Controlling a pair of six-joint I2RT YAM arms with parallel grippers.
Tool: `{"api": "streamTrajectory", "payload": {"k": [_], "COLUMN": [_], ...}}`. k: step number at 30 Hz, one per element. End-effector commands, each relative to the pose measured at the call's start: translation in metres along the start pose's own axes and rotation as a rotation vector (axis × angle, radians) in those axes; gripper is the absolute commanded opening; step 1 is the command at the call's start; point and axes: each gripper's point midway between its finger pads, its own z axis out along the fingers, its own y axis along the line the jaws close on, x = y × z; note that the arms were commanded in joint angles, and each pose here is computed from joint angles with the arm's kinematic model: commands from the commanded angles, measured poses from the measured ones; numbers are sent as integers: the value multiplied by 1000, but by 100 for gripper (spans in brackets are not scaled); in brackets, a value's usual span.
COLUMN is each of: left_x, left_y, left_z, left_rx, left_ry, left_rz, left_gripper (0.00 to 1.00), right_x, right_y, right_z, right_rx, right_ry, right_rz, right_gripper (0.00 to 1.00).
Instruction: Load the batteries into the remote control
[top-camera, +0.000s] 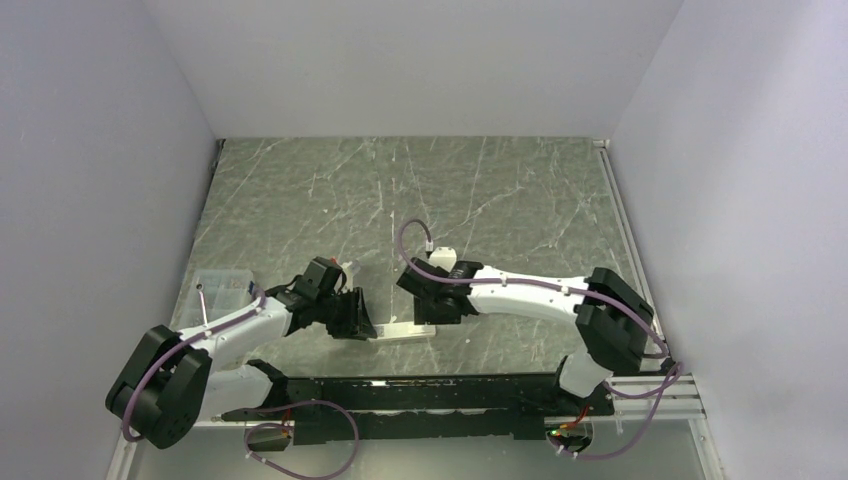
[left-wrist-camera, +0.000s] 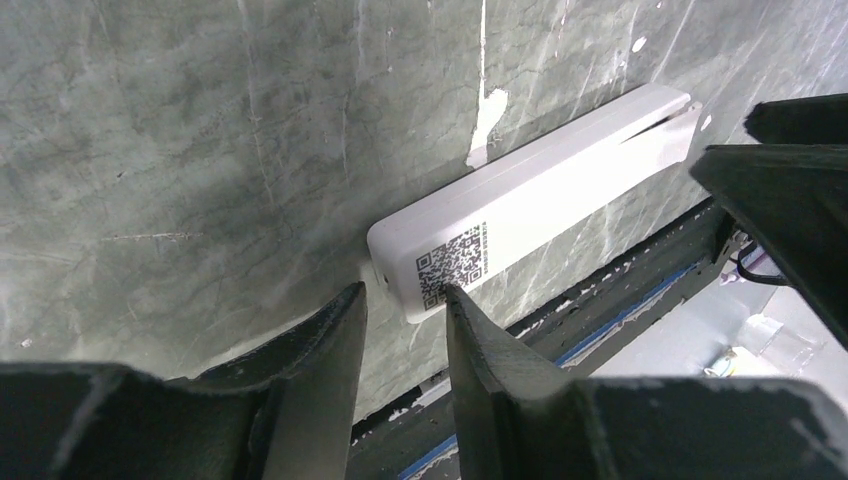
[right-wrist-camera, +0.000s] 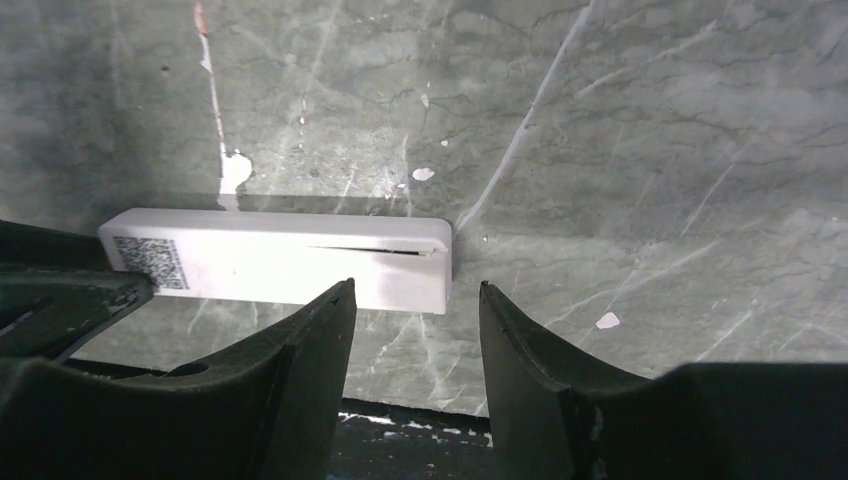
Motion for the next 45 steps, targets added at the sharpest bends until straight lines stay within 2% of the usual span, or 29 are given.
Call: {"api": "streamTrajectory", "payload": {"k": [1,8,21,30,45], "left_x": [-14,-19,-18,-18,-34], "left_y": [-14,-18,-16,-15,-28], "left_z": [-9,-14,-14,-13,-29], "left_rx": [16,11,1,-3,-19], "left_ry": [-43,-57,-56,-54,-96], "left_rz": [12,8,-1,2,27], "left_gripper": [42,45,46,47,67], "right_x": [-21,-22,-9,0,-34], "right_y": [-4,-7,19,14,9], "right_z": [-19,-20,3,14,-15], "right_rx": [-24,-38,-138,-106,-92], "right_ry": [-100,-115,-31,10,-126], "right_rz": [2,-7,-30,-51,-79], "right_gripper": [52,53,52,52,60]}}
